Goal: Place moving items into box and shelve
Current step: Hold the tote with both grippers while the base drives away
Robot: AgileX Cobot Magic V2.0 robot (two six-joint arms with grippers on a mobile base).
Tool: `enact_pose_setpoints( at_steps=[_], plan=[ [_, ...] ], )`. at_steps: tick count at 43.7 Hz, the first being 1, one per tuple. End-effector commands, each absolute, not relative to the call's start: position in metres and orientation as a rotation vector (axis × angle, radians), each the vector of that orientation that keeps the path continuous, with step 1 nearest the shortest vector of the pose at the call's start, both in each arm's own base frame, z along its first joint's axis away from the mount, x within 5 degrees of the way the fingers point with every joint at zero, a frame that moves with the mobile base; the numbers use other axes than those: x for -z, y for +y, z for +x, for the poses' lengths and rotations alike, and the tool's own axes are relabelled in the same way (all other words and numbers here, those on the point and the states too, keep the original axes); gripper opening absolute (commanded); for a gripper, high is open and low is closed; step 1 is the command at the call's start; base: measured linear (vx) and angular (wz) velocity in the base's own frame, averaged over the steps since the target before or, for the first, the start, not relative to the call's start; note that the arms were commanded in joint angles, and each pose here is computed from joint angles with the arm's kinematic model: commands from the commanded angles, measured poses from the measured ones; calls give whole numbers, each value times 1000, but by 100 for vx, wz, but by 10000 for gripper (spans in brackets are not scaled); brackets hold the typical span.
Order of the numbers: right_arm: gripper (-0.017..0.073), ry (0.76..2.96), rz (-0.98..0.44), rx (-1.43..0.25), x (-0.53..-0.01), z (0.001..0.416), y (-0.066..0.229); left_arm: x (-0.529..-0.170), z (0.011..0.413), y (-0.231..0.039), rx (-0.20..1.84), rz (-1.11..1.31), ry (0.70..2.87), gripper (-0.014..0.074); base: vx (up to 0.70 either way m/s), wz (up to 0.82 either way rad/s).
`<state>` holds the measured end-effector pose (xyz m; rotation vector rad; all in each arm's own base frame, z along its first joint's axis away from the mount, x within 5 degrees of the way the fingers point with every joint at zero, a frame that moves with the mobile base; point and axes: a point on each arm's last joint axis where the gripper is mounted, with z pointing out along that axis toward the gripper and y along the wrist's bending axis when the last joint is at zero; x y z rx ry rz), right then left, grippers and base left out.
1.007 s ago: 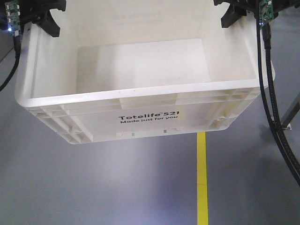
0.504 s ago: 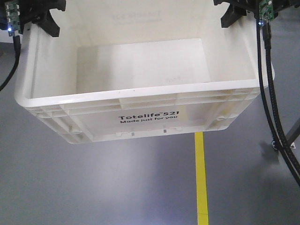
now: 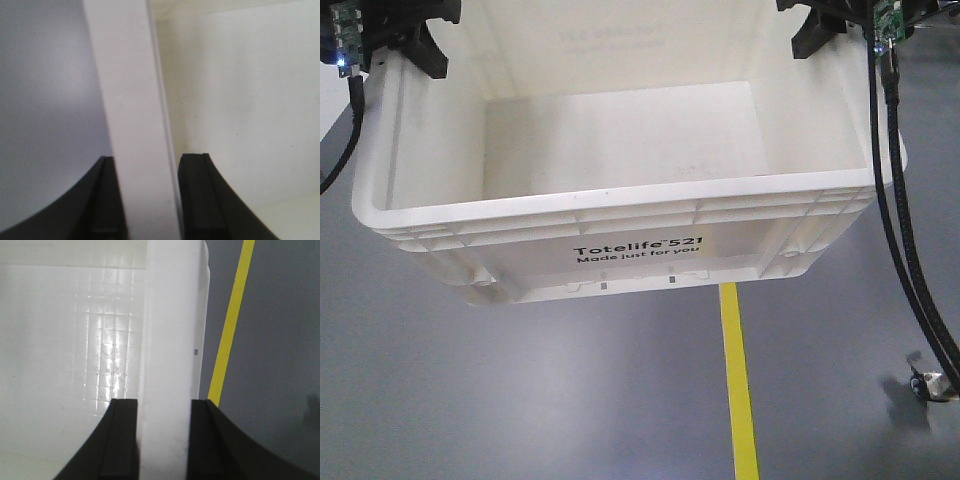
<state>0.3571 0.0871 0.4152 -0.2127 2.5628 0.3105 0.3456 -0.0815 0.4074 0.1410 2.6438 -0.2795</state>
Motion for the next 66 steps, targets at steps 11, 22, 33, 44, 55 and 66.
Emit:
enact_pose_setpoints(
  at_steps=[11,22,33,44,55,66],
  plan=[
    [-3,2378,-317,-583,-464,324,103,-438,337,-82,328,143,2480,-6,53,-13],
    [-3,2378,-317,-583,-464,324,103,-438,337,-82,328,143,2480,-6,51,-23],
    [-3,2378,-317,-583,-464,324,103,-438,337,-81,328,142,2480,-6,51,-30],
    [-3,2378,-317,-583,-464,324,103,-438,337,-81,327,142,2480,-6,51,-31],
    [-3,2378,-317,-583,-464,324,103,-438,337,-81,327,142,2480,-6,49,-28],
    [-3,2378,-317,-583,-464,324,103,-438,337,-81,327,142,2480,-6,49,-29]
  ],
)
